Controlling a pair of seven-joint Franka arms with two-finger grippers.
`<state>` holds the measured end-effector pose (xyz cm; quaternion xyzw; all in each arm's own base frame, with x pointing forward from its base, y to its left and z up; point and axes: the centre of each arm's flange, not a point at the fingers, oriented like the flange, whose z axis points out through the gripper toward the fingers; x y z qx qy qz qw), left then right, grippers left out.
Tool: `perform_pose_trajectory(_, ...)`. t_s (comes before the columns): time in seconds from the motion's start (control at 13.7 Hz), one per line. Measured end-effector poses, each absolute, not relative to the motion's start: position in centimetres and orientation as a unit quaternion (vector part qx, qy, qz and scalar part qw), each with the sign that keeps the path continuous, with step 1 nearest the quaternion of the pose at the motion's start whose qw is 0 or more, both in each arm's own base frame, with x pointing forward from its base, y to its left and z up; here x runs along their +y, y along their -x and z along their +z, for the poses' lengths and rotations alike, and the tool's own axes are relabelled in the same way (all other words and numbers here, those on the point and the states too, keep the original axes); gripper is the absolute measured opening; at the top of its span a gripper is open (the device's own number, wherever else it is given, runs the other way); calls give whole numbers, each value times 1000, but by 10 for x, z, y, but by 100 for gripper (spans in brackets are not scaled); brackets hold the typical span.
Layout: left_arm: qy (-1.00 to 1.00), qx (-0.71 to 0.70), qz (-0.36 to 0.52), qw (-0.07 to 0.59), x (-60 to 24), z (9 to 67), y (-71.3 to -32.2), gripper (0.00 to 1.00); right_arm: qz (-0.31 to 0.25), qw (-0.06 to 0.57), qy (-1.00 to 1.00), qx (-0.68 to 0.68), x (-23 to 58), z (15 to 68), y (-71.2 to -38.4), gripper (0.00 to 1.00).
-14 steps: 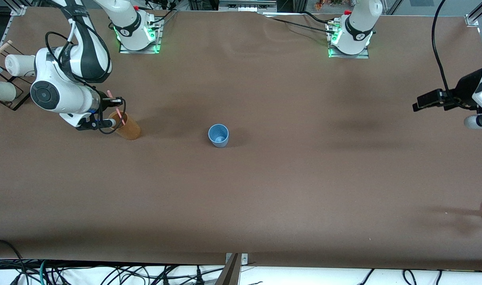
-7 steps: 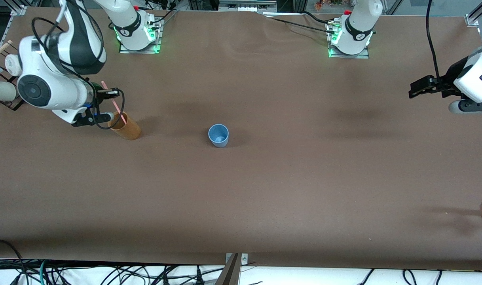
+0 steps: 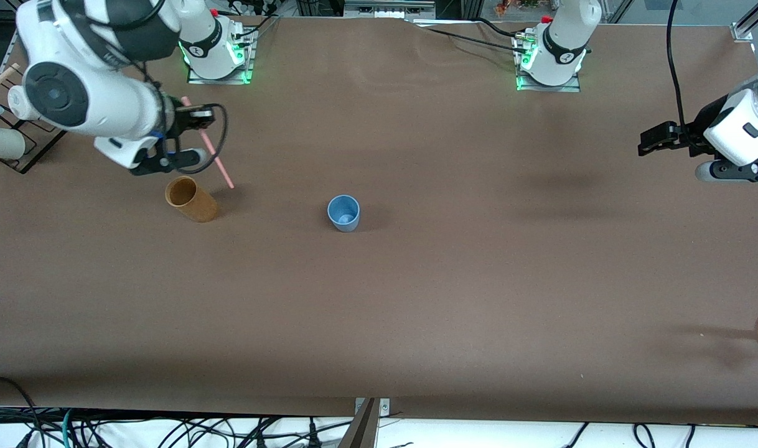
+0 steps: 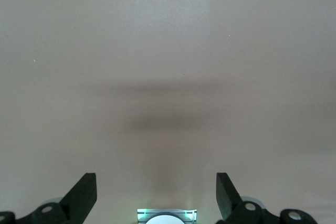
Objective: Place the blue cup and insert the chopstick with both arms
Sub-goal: 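Grasp the pink chopstick with the right gripper while the left gripper withdraws, then carry the chopstick with the right gripper and lower it into the blue cup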
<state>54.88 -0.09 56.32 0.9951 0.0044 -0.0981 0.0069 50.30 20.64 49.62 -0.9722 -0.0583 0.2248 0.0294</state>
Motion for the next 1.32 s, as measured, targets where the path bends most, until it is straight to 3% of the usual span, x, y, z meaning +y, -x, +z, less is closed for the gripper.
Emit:
perform_pose_trajectory(0.22,-995,4,-100,7,-1,560,-551,100,244,46,969,5,282,493,-497,8)
perform_pose_trajectory(0.44,-995,4,-101,7,-1,557,-553,100,236,55,969,45,338,476,-513,8)
perform_pose_trajectory(1.02,-995,3,-99,7,-2,557,-553,100,234,81,966,69,393,390,-537,9)
perform_pose_trajectory(1.17,-995,3,-100,7,-2,557,-554,100,235,80,966,73,394,378,-540,12)
perform_pose_trajectory(1.32,-995,2,-100,7,-2,556,-554,100,236,80,966,74,394,376,-541,28)
